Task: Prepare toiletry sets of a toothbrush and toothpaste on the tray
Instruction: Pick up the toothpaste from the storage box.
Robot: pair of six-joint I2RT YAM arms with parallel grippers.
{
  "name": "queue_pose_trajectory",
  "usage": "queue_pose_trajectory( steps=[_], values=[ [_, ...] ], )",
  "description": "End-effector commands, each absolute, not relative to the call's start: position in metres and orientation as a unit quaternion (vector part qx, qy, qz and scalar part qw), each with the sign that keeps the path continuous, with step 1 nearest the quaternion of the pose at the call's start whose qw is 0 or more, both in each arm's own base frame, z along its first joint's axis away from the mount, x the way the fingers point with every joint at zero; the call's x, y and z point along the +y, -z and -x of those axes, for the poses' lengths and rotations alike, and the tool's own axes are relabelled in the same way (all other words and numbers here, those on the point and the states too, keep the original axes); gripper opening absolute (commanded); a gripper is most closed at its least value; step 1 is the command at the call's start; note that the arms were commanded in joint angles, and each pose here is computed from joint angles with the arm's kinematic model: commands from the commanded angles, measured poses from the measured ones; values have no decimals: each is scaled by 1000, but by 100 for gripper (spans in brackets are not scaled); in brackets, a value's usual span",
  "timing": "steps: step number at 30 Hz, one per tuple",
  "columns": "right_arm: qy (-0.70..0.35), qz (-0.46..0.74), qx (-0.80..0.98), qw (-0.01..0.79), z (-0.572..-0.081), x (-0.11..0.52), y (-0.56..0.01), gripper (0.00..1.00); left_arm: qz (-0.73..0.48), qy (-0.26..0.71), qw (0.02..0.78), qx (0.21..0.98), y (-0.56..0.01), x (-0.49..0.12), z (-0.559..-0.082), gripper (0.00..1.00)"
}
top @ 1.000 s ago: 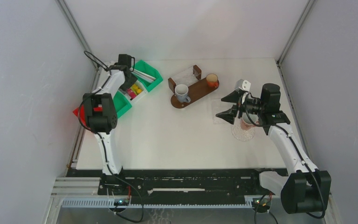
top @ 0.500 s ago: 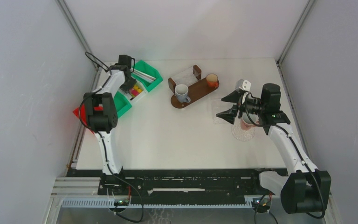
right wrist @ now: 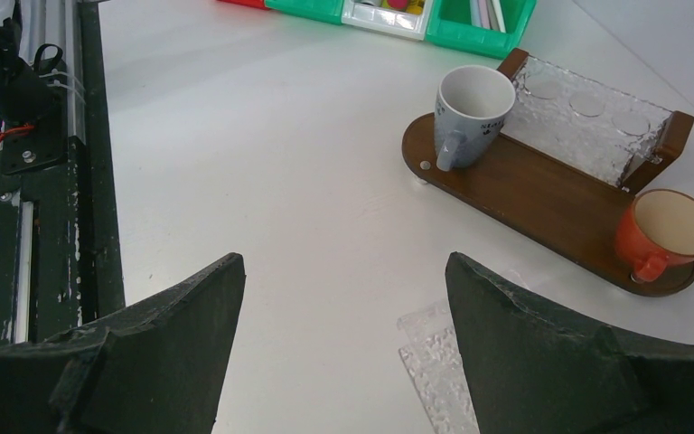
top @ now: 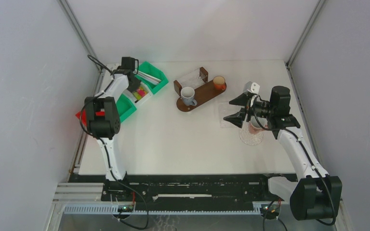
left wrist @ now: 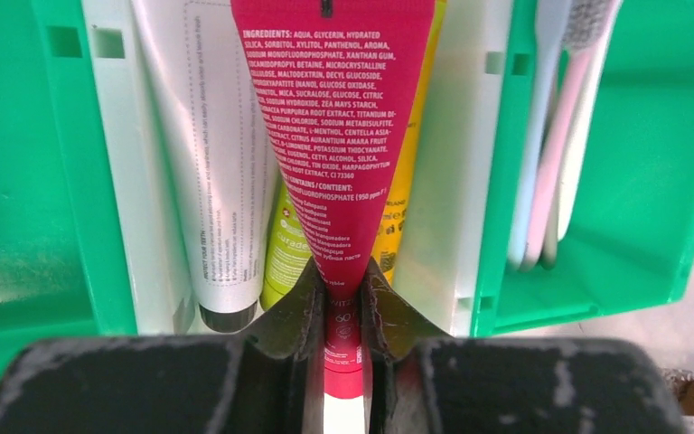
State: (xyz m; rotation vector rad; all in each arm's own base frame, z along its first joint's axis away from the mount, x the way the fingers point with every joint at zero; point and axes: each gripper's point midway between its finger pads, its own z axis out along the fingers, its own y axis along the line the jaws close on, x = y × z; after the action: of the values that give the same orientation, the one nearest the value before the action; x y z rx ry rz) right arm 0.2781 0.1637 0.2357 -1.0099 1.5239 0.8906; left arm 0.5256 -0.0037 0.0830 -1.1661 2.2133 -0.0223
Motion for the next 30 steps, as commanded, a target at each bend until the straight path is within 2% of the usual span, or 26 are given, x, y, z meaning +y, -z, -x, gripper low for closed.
queue_pose_trajectory(
  steps=[1, 4, 11, 17, 21, 25, 30],
  values=[
    [-362, 434, 619, 545, -280, 163, -252, 89, 415, 44, 392, 819, -144, -10, -540, 11],
    [-363, 433, 620, 544, -280, 163, -252, 89, 404, 46, 408, 818, -154, -12, -538, 10],
    [-369, 432, 619, 543, -280, 163, -253, 89, 358, 75, 461, 808, -187, -26, -530, 1],
    [-372, 430, 618, 543, -279, 163, -254, 89, 277, 137, 532, 788, -226, -61, -516, 0],
    [-375, 429, 617, 544, -278, 163, -256, 89, 179, 179, 585, 771, -253, -96, -496, 0],
    [-382, 424, 611, 548, -276, 161, -264, 89, 50, 281, 634, 719, -290, -153, -467, 0],
    [-397, 410, 606, 554, -273, 156, -278, 89, -115, 383, 651, 645, -324, -225, -417, 0]
  ],
)
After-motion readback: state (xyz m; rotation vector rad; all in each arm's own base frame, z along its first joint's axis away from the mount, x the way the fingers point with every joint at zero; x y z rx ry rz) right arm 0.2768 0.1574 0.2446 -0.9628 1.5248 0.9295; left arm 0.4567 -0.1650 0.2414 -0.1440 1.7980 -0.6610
